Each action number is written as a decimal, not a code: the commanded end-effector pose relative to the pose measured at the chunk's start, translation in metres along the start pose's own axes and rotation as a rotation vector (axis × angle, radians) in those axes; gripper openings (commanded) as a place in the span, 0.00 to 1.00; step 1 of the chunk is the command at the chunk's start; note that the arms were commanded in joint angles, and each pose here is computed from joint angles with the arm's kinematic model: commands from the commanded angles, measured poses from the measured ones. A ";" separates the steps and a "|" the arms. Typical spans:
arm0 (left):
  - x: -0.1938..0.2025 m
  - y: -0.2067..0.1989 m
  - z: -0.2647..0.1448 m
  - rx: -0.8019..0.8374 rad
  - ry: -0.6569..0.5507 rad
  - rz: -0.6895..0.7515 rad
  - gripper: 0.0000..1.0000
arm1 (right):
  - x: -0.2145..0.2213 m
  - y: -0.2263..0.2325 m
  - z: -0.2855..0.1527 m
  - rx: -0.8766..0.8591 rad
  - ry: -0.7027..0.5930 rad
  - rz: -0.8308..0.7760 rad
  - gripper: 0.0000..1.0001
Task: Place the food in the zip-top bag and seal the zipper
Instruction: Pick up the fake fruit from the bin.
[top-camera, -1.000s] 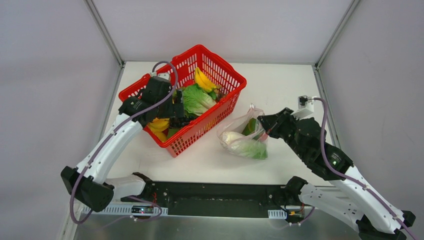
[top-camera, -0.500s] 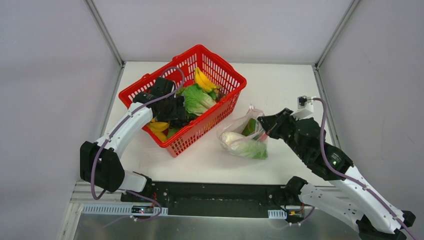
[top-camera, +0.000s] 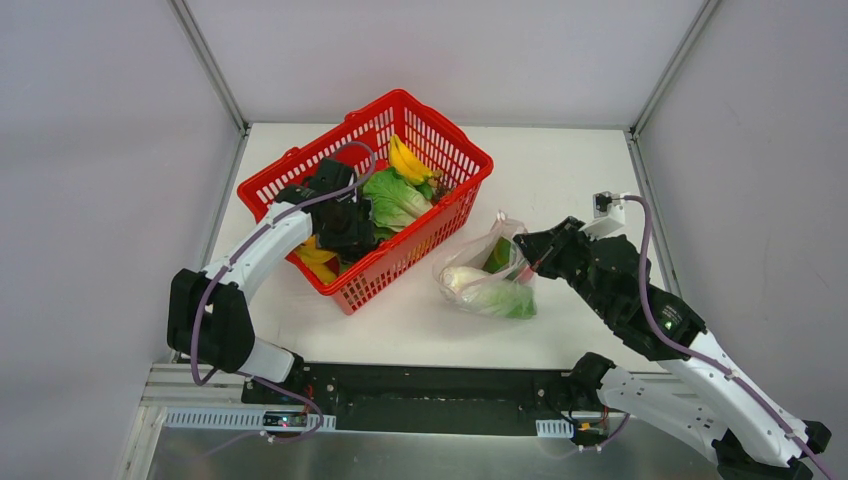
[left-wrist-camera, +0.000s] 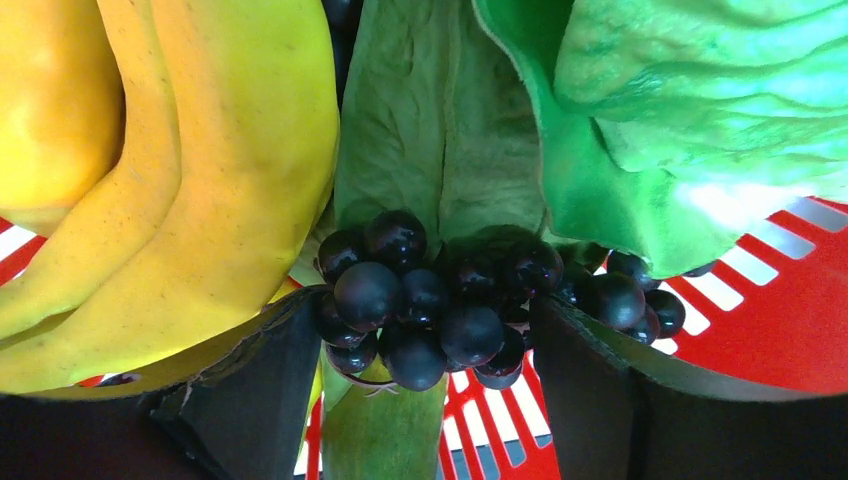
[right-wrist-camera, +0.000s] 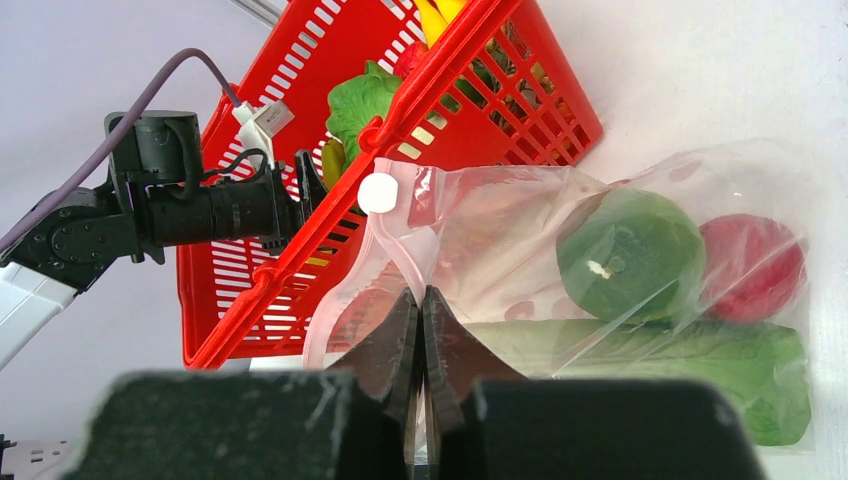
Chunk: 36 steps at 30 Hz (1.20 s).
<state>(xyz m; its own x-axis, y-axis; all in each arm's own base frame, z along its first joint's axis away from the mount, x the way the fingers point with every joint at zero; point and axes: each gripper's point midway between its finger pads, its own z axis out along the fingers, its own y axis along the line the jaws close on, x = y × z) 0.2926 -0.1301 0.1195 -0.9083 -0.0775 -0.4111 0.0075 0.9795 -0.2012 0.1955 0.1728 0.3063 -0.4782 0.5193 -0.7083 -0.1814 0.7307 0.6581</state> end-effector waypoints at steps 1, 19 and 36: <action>0.017 0.005 0.000 0.003 0.047 0.006 0.71 | -0.009 0.010 -0.002 -0.029 -0.021 0.021 0.03; 0.014 -0.001 -0.021 0.053 -0.014 0.019 0.00 | -0.012 0.013 -0.004 -0.040 -0.031 0.028 0.03; -0.011 0.007 -0.083 0.050 -0.302 -0.031 0.00 | -0.014 0.012 -0.008 -0.046 -0.039 0.041 0.03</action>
<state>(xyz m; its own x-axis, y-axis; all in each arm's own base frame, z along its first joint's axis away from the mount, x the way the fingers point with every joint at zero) 0.2654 -0.1175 0.1799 -0.7998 -0.1133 -0.5895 0.0535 0.9647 -0.2579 0.1935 0.1724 0.3082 -0.4802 0.5269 -0.7013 -0.1841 0.7211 0.6679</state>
